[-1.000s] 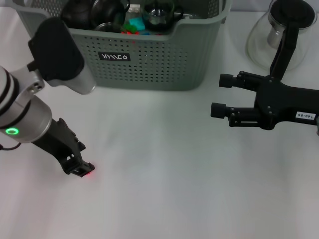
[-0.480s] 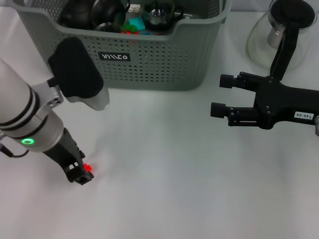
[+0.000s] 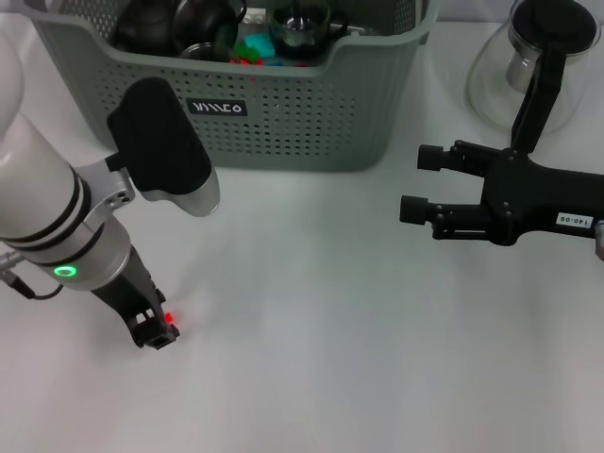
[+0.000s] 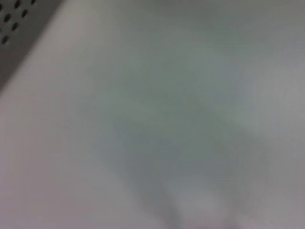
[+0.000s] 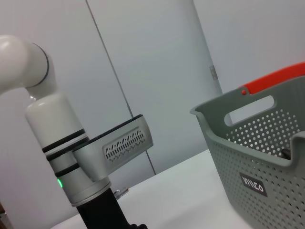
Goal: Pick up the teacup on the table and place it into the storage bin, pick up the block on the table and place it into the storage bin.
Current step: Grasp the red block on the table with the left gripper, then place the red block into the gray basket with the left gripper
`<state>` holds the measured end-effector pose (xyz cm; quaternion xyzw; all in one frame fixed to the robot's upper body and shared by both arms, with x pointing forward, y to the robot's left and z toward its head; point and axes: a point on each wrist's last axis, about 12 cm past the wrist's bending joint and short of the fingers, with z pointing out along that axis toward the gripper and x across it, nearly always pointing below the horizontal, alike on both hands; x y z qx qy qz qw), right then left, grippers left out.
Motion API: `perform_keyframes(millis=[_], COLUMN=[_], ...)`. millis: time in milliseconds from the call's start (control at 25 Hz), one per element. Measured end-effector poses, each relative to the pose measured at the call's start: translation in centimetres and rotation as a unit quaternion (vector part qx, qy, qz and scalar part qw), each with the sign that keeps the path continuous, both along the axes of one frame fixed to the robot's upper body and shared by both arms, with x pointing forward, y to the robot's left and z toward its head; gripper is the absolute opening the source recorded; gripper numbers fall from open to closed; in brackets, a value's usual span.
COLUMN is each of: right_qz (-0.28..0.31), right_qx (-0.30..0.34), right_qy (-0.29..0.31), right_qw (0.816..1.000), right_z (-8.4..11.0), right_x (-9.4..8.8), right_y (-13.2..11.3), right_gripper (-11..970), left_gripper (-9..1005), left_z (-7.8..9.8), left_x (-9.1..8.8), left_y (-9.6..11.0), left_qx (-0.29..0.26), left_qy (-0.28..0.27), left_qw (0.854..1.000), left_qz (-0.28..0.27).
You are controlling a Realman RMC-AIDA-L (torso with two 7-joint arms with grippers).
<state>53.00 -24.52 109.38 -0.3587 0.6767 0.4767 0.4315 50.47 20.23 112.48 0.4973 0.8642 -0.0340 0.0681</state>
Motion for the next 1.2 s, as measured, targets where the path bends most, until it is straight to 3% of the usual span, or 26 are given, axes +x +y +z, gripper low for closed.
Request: perform_keyframes(millis=[760,960,1200], right_qz=[-0.002,-0.002,-0.001], right_qx=[-0.002,-0.002,-0.002], right_qy=[0.003,0.003,0.004], right_qw=[1.000,1.000,1.000], right_z=[-0.17,-0.19,-0.23], right_x=[0.03,0.01,-0.04], right_y=[0.01,-0.01,0.00], right_gripper=[945,945,945], left_gripper=[397,192,180], left_z=[-0.67,-0.64,0.17], left_x=[0.29,0.25,0.49], left_y=[-0.08,-0.11,0.46], left_qx=[0.004,0.006,-0.015], left_qy=[0.010,0.014,0.015], left_qw=[1.000,1.000,1.000], left_qz=[0.011,0.011,0.019])
